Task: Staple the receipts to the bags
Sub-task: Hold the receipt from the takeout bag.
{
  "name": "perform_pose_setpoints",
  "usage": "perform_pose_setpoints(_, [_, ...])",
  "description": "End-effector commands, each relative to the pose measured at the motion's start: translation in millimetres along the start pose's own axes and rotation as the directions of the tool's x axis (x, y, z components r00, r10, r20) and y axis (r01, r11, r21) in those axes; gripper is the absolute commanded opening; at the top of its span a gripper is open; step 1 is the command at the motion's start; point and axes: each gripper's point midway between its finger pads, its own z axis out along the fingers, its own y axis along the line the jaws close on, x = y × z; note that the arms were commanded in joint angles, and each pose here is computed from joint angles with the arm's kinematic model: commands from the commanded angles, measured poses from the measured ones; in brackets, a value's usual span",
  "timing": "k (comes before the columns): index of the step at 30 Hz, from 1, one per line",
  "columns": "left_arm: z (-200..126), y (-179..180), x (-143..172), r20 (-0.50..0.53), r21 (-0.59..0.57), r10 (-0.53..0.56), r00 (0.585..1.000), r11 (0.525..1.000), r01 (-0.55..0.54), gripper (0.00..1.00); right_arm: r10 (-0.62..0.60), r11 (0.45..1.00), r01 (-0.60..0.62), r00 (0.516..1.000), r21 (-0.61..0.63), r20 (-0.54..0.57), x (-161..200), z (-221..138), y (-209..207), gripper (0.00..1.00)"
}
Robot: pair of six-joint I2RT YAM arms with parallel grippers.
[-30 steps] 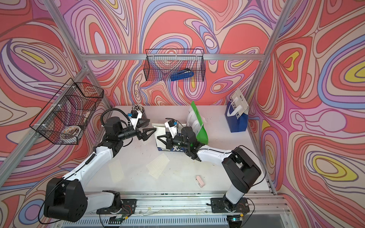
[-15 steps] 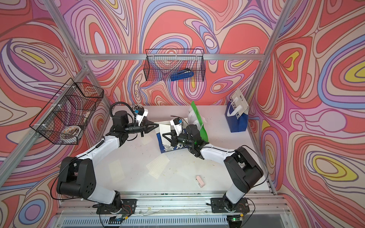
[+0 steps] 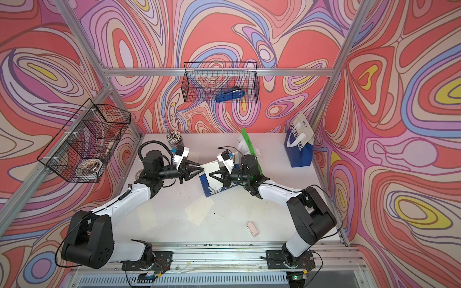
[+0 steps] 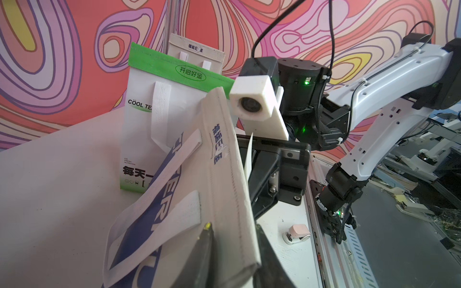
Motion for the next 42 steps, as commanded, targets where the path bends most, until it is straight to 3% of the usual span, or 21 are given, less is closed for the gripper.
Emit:
perform_pose_setpoints(1, [-4, -10, -11, 0.045, -0.004, 0.056, 0.997, 0.998, -0.056, 0.52, -0.04, 0.997, 0.038, 0.999, -0.068, -0.033, -1, -1, 4, 0.0])
perform_pose_setpoints(7, [-6, -11, -15, 0.057, -0.019, 0.083, 0.995, 0.996, -0.082, 0.65, -0.056, 0.995, 0.05, 0.996, -0.088, -0.067, -7, 1, 5, 0.0])
perform_pose_setpoints(14, [-7, -4, -23, 0.08, -0.066, 0.089, 0.993, 0.994, -0.083, 0.74, 0.032, 0.994, -0.035, 0.999, -0.101, -0.033, -18, 4, 6, 0.0])
perform_pose_setpoints(18, [-5, 3, -19, 0.079, -0.073, 0.069, 0.995, 0.995, -0.063, 0.74, 0.07, 0.992, -0.072, 0.997, -0.104, -0.025, -13, 7, 2, 0.0])
perform_pose_setpoints(29, [0, 13, -19, 0.088, -0.071, 0.05, 0.995, 0.997, -0.044, 0.59, 0.07, 0.993, -0.075, 0.996, -0.088, -0.058, -11, 17, -5, 0.0])
perform_pose_setpoints(36, [4, 15, -22, 0.093, -0.039, 0.04, 0.995, 0.999, -0.036, 0.29, 0.057, 0.995, -0.062, 0.996, -0.082, -0.064, -17, 20, -6, 0.0])
perform_pose_setpoints(42, [3, 16, -29, 0.124, -0.043, 0.045, 0.991, 0.998, -0.04, 0.3, 0.064, 0.995, -0.07, 0.995, -0.074, -0.082, -13, 24, -9, 0.0])
